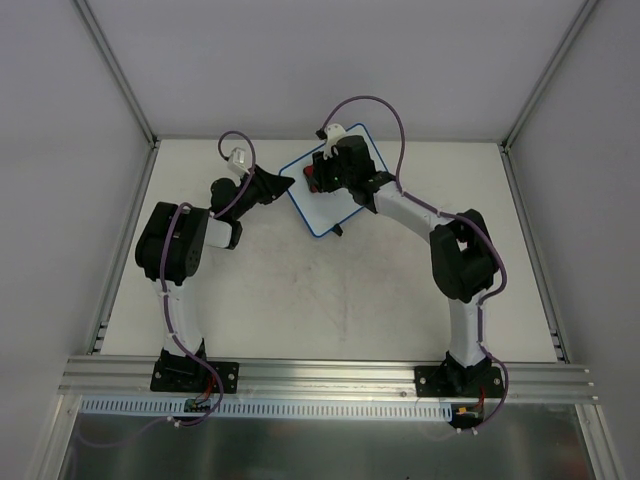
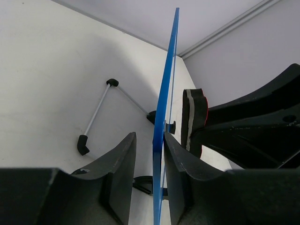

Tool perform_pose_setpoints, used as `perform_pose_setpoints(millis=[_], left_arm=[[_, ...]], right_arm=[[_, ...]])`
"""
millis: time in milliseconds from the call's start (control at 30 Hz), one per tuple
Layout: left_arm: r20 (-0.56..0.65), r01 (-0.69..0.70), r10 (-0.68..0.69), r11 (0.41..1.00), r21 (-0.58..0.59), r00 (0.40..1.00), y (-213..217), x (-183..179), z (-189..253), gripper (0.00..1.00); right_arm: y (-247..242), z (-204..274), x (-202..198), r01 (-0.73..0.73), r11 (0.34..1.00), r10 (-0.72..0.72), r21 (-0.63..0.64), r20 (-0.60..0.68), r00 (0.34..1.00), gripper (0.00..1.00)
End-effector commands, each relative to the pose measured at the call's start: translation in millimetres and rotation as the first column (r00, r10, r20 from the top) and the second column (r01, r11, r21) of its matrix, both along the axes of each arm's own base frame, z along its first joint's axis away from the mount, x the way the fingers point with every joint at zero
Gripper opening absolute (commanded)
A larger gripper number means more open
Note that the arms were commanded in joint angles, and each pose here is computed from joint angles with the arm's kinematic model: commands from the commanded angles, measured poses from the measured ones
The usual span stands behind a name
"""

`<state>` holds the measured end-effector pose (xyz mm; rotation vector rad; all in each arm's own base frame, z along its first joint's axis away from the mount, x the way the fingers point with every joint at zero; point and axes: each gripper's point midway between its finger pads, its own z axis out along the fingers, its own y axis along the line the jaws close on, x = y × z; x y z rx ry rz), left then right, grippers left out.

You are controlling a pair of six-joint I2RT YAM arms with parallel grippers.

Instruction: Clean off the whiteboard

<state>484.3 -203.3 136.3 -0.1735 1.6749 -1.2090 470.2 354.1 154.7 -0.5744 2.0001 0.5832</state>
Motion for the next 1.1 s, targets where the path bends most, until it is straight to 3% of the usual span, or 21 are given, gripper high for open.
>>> perform_pose_setpoints(millis=[0,400,600,1067], left_arm=[[0.146,0.052,-0.046,0.998,-0.037,0.988,-9.9,-1.3,35.4,0.28],[0.153,0.075,-0.067,0.996,-0.050,0.986,-12.4,-4.6,37.6,0.13],[0.163,0.101,-0.092,0.994,-0.048,0.982,-14.9,-9.8,39.4,0.00],[0.180,0.132,-0.124,0.991,-0.030,0.976,-21.0,-14.6,36.8,0.00]], right_arm=[[6.4,35.5,16.3,0.018,0.998,-0.023,0.062,0.080,0.997,0.00],[3.7,33.3,19.7,0.037,0.998,-0.041,0.054,0.080,0.996,0.00],[3.3,24.6,18.6,0.036,0.998,-0.039,0.043,0.065,0.997,0.00],[-0.4,6.4,24.0,0.046,0.999,-0.045,-0.020,0.031,0.998,0.00]])
